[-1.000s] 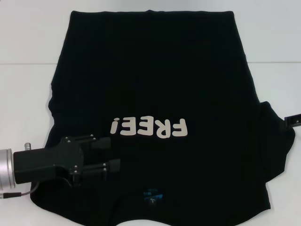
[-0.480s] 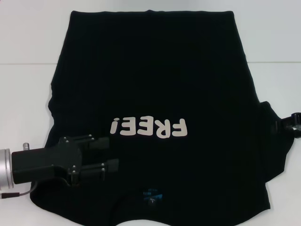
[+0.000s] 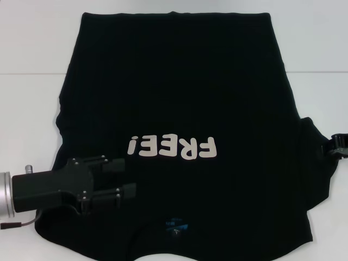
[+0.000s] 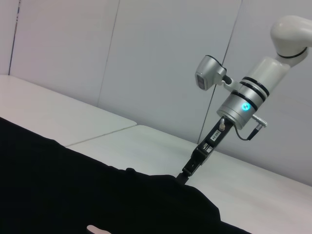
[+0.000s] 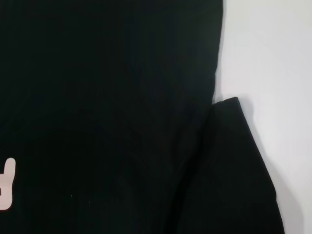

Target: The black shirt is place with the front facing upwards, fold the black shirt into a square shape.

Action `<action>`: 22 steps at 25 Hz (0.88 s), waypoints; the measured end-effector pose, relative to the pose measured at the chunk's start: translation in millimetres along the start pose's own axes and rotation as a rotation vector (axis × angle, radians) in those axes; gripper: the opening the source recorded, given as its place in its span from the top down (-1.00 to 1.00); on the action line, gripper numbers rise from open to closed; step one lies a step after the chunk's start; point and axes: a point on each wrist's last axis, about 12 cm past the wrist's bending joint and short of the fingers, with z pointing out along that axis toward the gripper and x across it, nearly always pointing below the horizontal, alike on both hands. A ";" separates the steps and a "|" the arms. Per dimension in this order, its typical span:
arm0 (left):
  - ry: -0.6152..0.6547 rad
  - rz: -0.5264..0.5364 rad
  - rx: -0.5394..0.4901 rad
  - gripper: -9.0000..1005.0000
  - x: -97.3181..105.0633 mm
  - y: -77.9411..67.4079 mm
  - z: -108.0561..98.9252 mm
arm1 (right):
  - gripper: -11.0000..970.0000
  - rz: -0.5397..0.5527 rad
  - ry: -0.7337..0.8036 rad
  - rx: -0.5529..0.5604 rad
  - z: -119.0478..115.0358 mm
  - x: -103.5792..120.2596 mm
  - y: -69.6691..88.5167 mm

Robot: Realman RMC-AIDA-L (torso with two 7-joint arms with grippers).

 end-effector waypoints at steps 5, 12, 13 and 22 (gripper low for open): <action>0.000 0.001 -0.001 -0.40 -0.2 0.2 -0.2 | 0.31 -0.005 0.007 0.003 0.2 0.3 0.4; -0.002 0.000 0.003 -0.40 -0.7 -0.2 -0.8 | 0.67 -0.003 0.006 0.005 -5.1 -1.4 -2.5; -0.002 0.000 0.003 -0.40 -0.8 -0.2 -1.0 | 0.72 0.002 -0.001 0.005 -8.3 -2.5 -4.6; -0.003 -0.004 0.002 -0.40 0.3 -0.7 -3.1 | 0.64 0.003 -0.019 0.029 -20.3 -3.1 -17.0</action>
